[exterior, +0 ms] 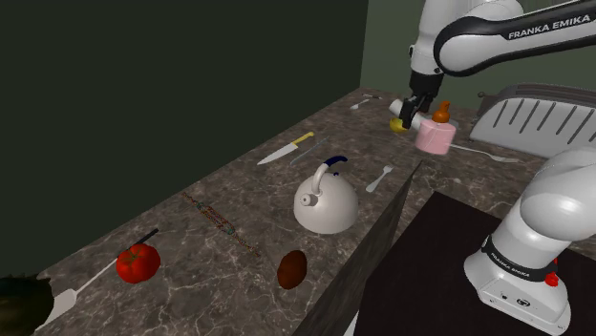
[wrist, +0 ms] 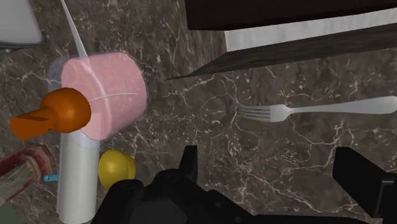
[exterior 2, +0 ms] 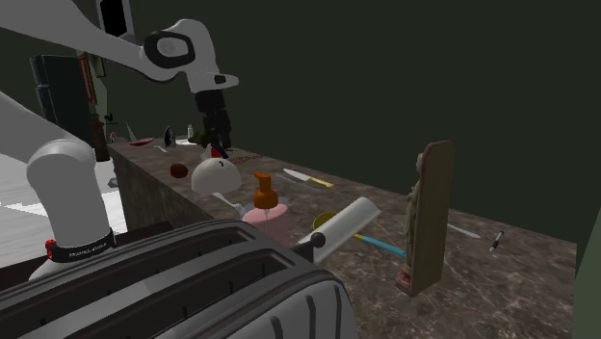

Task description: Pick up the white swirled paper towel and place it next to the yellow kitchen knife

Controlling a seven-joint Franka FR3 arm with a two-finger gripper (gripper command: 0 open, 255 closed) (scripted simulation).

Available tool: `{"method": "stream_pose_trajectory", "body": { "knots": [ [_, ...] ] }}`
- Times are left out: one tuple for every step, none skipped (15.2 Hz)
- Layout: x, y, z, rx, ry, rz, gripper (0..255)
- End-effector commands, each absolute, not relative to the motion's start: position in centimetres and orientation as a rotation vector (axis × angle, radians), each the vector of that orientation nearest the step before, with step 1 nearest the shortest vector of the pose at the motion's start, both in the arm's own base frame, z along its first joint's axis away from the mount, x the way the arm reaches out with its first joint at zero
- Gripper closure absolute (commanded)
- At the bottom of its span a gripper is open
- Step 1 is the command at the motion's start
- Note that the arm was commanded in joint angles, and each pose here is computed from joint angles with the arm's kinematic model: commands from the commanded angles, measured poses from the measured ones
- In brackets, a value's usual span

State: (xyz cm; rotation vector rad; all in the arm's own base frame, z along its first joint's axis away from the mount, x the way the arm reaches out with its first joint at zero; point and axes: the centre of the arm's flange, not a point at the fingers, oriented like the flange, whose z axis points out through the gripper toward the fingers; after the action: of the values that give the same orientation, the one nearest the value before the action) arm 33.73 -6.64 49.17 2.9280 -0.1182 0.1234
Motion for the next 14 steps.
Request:
{"method": "stream_pose_trajectory", "body": {
  "knots": [
    [34.4,-8.2,47.9,2.897,-0.129,0.148,0],
    [34.8,-9.1,47.1,2.883,-0.135,0.158,0],
    [35.1,-9.9,46.4,2.868,-0.141,0.168,0],
    [35.5,-10.8,45.8,2.853,-0.147,0.177,0],
    [35.8,-11.7,45.1,2.839,-0.153,0.187,0],
    [36.2,-12.6,44.4,2.824,-0.159,0.196,0],
    [36.5,-13.5,43.8,2.809,-0.165,0.206,0],
    [36.9,-14.4,43.1,2.794,-0.17,0.215,0],
    [37.3,-15.3,42.5,2.779,-0.176,0.224,0],
    [37.6,-16.2,41.9,2.764,-0.182,0.233,0],
    [38.0,-17.2,41.3,2.749,-0.187,0.242,0],
    [38.3,-18.1,40.8,2.734,-0.193,0.251,0],
    [38.7,-19.1,40.2,2.719,-0.199,0.26,0],
    [39.1,-20.0,39.7,2.704,-0.204,0.269,0]
  ]
}}
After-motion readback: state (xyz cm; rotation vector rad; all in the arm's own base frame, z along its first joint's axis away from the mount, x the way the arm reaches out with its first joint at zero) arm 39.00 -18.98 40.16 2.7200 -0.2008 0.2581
